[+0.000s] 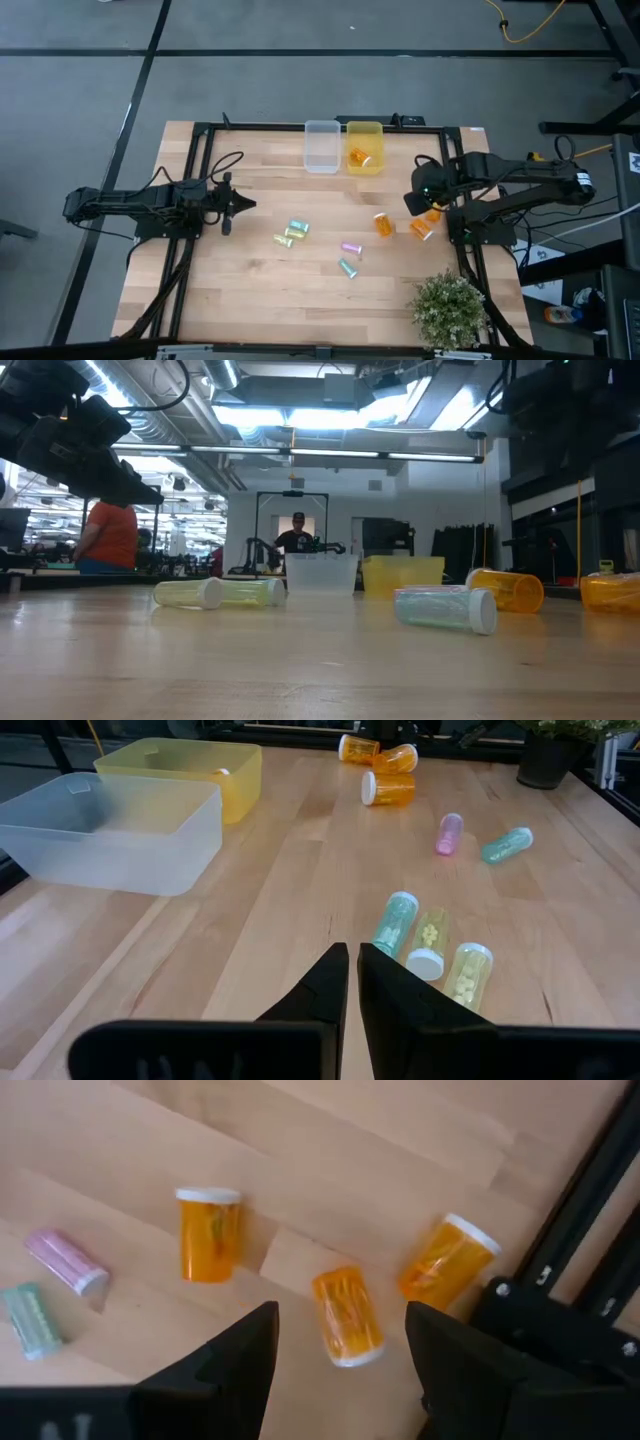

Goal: Pick and place medicine bottles into bin by pill shape (circle, oval)
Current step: Put the large orange pill bottle into the yellow bin

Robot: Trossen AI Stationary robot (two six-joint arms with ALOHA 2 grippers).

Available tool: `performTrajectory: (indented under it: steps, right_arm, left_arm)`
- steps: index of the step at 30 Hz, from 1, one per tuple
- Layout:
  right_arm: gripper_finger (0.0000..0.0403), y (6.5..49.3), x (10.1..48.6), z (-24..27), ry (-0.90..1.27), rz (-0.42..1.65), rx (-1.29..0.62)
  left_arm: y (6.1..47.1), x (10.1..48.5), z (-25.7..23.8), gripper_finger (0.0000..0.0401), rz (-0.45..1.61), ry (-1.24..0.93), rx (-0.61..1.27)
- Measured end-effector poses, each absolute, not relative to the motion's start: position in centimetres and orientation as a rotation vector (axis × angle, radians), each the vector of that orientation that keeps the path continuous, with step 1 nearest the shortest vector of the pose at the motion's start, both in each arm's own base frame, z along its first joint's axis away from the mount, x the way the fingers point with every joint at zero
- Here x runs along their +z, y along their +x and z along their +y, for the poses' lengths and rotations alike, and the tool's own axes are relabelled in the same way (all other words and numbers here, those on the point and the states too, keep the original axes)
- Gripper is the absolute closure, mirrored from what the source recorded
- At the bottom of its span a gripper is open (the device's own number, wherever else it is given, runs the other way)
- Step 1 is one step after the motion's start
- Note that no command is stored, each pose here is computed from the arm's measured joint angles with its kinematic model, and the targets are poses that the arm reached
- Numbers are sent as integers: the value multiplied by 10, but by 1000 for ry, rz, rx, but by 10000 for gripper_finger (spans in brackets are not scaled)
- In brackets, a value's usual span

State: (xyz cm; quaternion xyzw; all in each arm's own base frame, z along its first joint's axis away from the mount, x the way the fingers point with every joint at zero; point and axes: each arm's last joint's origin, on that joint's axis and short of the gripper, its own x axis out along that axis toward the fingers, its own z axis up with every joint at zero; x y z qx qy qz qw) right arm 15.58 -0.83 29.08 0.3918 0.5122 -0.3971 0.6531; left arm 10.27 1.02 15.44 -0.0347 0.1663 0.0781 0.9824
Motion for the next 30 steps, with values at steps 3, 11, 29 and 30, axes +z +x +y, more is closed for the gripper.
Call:
performTrajectory:
  steps: [3,11,29,30]
  right_arm:
    - [181,157,282,-8,905,1163,-925]
    - [181,173,241,-9,939,1045,-859]
    - [181,234,205,9,924,1058,-754]
    - [181,235,201,10,917,1078,-766]
  left_arm:
    - [103,155,10,378,334,-70,158]
    - [103,154,10,378,335,-70,157]
    - [103,155,10,378,334,-69,160]
    - [103,155,10,378,334,-69,160]
